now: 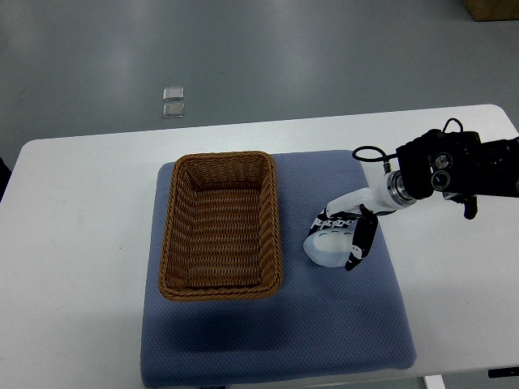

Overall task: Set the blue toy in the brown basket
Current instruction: 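Lower the right hand onto the toy and close fingers around it, then lift the toy with the right hand and carry it over the basket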

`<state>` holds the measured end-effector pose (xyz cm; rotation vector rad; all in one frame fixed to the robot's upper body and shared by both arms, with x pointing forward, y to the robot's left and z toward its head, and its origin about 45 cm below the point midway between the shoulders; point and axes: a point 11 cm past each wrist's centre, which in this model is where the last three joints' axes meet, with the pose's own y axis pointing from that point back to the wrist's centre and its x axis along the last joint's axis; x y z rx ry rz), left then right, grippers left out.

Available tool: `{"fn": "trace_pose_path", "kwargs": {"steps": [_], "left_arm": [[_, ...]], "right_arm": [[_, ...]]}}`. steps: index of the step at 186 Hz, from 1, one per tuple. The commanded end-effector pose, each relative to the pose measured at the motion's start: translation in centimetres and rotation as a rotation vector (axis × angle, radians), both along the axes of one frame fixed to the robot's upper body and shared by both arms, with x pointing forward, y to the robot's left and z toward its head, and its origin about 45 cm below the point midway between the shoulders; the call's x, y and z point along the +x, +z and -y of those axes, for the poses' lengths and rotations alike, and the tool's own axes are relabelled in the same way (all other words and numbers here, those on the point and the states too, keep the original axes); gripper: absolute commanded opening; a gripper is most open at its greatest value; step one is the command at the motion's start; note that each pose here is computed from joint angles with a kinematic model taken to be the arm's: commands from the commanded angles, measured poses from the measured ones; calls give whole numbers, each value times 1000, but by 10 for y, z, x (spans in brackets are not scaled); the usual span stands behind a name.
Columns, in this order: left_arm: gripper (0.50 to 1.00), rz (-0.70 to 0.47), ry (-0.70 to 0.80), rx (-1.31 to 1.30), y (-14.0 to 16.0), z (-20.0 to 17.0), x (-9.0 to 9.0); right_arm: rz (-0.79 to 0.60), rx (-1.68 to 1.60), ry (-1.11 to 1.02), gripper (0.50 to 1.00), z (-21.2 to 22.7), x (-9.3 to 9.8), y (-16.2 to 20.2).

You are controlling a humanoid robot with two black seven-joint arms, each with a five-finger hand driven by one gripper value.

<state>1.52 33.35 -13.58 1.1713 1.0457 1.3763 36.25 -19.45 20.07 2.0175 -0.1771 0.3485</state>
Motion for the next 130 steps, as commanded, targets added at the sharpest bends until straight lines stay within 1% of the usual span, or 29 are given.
{"fn": "trace_pose_path", "kwargs": {"steps": [1,6,9,23,25,28,38,57,70,86,117,130], "left_arm": [[1000,0,0,0,0,0,0],[1000,0,0,0,0,0,0],[1000,0,0,0,0,0,0],[1000,0,0,0,0,0,0],[1000,0,0,0,0,0,0],[1000,0,2,0,0,0,0],[1000,0,0,0,0,0,0],[1000,0,0,0,0,0,0],[1000,0,0,0,0,0,0],[1000,0,0,0,0,0,0],[1000,-1,-1,0,0,0,0],[1000,-1,-1,0,0,0,0]], "right_arm": [[12,-9,-1,697,3,1,-3],[18,-14,1,680,3,1,-4],[22,-18,5,656,3,1,-4],[33,-29,15,586,4,1,-7],[33,-29,15,586,4,1,-7],[35,-30,16,572,4,1,-7],[40,-33,11,547,7,2,-6],[49,-34,1,543,12,5,0],[77,-36,-6,543,16,13,13],[134,1,6,543,6,26,47],[203,31,42,545,-13,40,87],[229,37,58,552,-22,43,96]]}}
